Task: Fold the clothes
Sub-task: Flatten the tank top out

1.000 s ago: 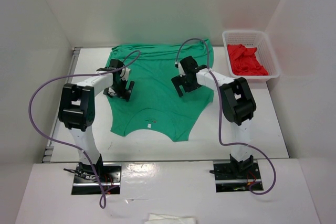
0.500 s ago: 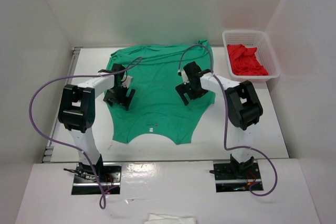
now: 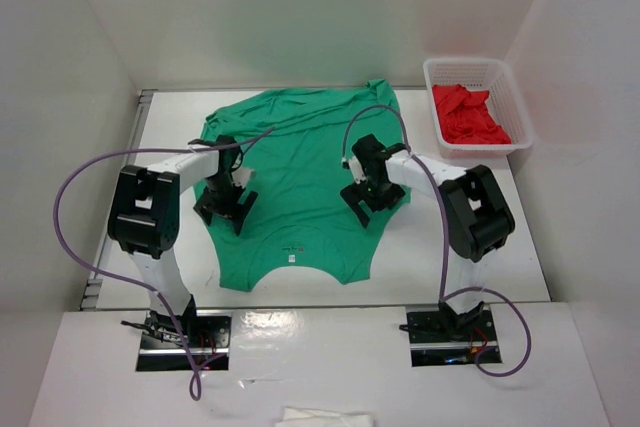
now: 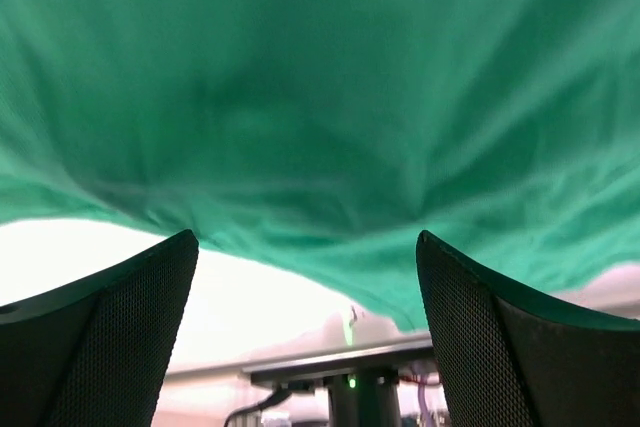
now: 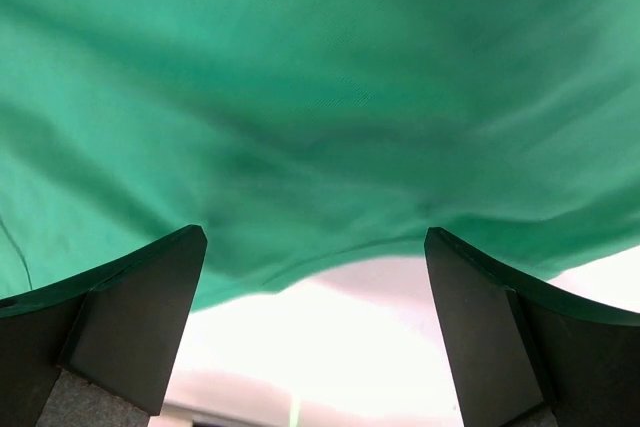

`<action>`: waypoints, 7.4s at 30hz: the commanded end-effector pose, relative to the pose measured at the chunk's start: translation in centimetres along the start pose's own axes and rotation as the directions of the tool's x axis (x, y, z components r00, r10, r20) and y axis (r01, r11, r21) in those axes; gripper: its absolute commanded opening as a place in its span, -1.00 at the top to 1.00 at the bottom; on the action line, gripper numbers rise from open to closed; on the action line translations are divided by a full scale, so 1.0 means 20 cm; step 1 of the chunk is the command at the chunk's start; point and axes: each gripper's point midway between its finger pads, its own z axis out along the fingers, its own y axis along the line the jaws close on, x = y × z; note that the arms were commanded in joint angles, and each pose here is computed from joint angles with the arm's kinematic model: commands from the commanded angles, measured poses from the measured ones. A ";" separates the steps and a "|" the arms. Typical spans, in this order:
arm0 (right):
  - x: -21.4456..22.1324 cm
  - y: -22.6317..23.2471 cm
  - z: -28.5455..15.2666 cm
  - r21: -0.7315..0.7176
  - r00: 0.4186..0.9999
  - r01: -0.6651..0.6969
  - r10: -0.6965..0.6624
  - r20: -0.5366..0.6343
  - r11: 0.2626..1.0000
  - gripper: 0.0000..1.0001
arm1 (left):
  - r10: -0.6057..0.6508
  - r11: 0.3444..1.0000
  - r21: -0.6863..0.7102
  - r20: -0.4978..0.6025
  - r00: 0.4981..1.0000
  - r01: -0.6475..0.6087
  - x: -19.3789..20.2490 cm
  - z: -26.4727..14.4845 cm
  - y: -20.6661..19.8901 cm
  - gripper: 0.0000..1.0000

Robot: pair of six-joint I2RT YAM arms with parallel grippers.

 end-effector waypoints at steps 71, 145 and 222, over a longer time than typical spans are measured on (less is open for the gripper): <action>-0.92 -0.68 0.18 0.084 0.853 -0.408 0.346 0.391 0.909 -0.98 | -0.333 0.923 0.004 0.505 0.796 0.384 -0.94 -0.14 0.52 -1.00; -0.13 -0.38 -0.16 0.065 0.958 -0.272 0.264 0.114 0.960 -0.98 | -0.132 0.986 -0.092 0.066 0.989 0.138 -0.03 -0.12 0.38 -1.00; -0.70 -0.84 -0.44 0.010 0.873 -0.263 0.234 0.428 0.965 -0.06 | 0.052 0.998 -0.057 0.594 0.803 -0.022 -0.80 -0.37 0.81 -0.28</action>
